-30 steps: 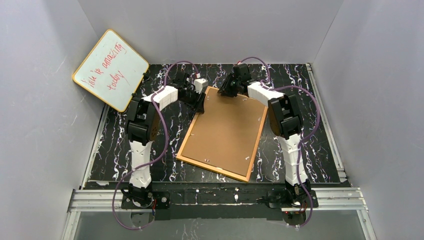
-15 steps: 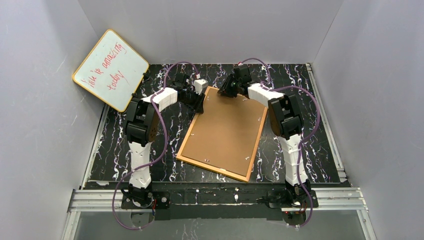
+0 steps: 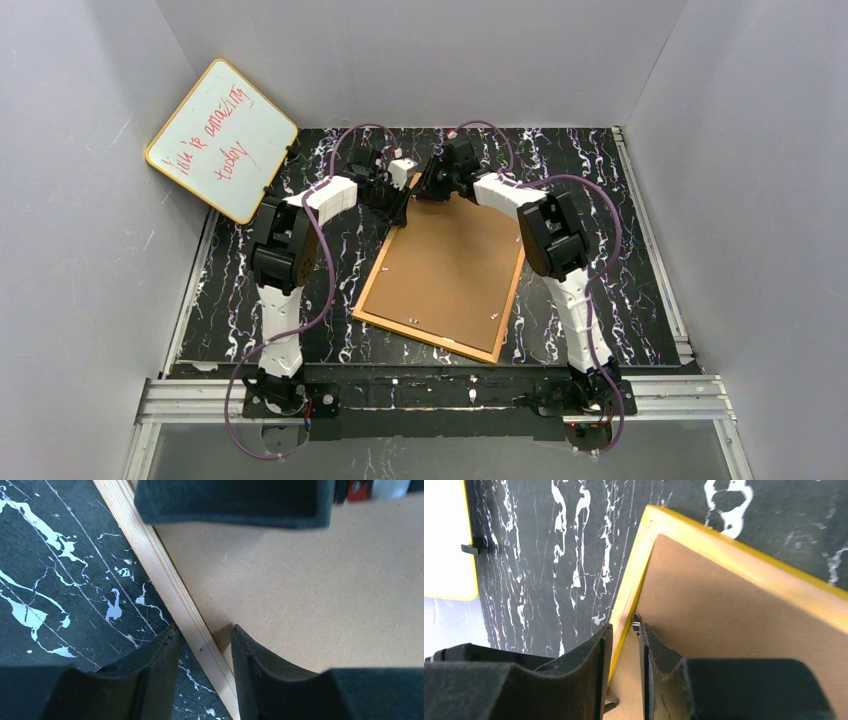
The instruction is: Put the photo into the frame
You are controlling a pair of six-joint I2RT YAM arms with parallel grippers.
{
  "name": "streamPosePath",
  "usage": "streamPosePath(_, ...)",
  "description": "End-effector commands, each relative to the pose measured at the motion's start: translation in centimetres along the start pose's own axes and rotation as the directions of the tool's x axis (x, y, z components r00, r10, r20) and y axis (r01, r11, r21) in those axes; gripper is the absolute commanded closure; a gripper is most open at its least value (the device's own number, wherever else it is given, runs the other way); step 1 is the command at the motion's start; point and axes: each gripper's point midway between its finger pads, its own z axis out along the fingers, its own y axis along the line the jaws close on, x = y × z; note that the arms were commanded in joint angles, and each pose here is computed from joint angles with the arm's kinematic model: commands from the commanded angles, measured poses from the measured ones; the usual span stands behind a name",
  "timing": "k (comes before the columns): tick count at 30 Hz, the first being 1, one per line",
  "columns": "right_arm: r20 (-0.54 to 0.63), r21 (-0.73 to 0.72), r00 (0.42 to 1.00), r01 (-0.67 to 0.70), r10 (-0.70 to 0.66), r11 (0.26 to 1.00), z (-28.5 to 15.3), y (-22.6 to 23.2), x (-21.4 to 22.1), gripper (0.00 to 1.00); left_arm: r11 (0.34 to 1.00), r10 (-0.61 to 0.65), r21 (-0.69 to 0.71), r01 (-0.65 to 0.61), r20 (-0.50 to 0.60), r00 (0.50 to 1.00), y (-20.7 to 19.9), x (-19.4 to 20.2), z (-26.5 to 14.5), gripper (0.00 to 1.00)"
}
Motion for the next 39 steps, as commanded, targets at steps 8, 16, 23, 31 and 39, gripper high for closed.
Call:
streamPosePath(8, -0.198, 0.193, 0.979, 0.001, 0.038, 0.981, 2.1, -6.9, 7.4, 0.65, 0.999, -0.030, -0.045, 0.015, -0.346, 0.938, 0.0, 11.4, 2.3, 0.68)
streamPosePath(16, -0.235, 0.123, 0.971, 0.068, -0.037, 0.990, 2.8, -5.9, 7.1, 0.67, 1.000, -0.017, -0.027, 0.008, -0.346, 0.938, -0.4, 11.4, 2.1, 0.69)
streamPosePath(23, -0.264, 0.108, 0.958, 0.141, -0.108, 0.984, 3.0, -5.9, 6.7, 0.68, 1.000, -0.007, -0.016, 0.001, -0.351, 0.937, -0.5, 11.5, 2.0, 0.70)
streamPosePath(31, -0.157, 0.093, 0.984, 0.096, -0.080, 0.991, 1.4, -6.0, 2.4, 0.69, 1.000, -0.006, -0.026, -0.004, -0.365, 0.931, -0.2, 11.9, 2.2, 0.71)
streamPosePath(39, -0.153, 0.030, 0.987, 0.051, -0.046, 0.998, 1.8, -5.1, 2.0, 0.69, 0.999, -0.042, -0.040, 0.029, -0.348, 0.937, 0.0, 11.1, 2.5, 0.72)
